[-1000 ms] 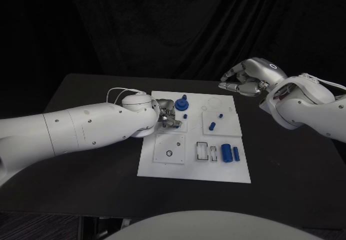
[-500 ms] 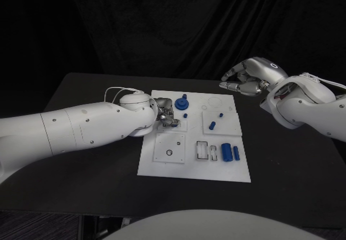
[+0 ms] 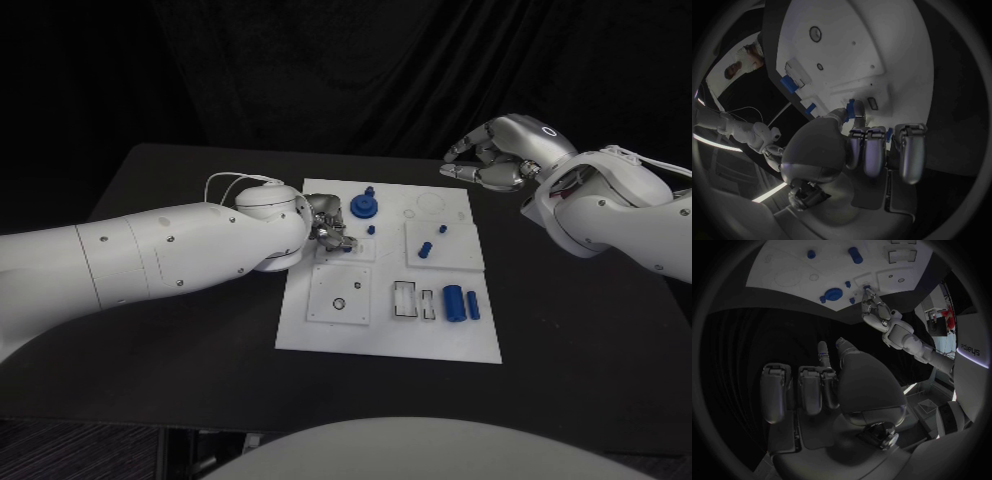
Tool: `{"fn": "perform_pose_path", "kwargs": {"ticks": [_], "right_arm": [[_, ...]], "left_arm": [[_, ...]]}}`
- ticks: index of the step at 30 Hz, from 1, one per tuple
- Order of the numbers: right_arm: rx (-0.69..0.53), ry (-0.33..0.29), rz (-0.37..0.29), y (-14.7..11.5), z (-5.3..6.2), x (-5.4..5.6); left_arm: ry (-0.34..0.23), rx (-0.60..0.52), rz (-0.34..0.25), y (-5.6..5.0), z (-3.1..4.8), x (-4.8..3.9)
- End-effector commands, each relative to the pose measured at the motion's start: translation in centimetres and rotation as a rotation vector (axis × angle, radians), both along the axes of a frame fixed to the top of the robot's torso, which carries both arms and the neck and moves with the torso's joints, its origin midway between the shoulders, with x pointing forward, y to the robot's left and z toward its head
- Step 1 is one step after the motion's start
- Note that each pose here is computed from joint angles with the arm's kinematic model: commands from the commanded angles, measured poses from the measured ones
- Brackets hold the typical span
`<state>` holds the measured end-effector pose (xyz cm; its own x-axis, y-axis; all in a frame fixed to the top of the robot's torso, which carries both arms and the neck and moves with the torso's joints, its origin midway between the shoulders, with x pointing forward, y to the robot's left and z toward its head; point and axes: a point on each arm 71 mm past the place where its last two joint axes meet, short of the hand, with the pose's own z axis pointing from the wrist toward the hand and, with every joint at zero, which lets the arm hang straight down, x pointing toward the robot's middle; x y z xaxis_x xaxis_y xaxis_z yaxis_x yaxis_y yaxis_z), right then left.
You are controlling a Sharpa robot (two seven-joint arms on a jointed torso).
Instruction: Assemble the parts on the task board
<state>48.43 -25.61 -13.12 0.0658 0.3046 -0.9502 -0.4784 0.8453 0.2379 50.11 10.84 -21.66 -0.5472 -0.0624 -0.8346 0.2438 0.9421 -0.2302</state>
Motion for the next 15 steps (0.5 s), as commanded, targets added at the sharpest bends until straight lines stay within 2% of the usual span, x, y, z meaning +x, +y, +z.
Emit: {"fn": "perform_pose_path", "kwargs": {"ticks": [1, 15], "right_arm": [[-0.004, 0.007, -0.017, -0.16, -0.14, 0.03], [-0.005, 0.01, -0.018, -0.13, -0.18, 0.05]], "left_arm": [[0.003, 0.011, 0.005, 0.18, -0.19, -0.06], [0.008, 0.014, 0.0, 0.16, -0.23, -0.08]]}}
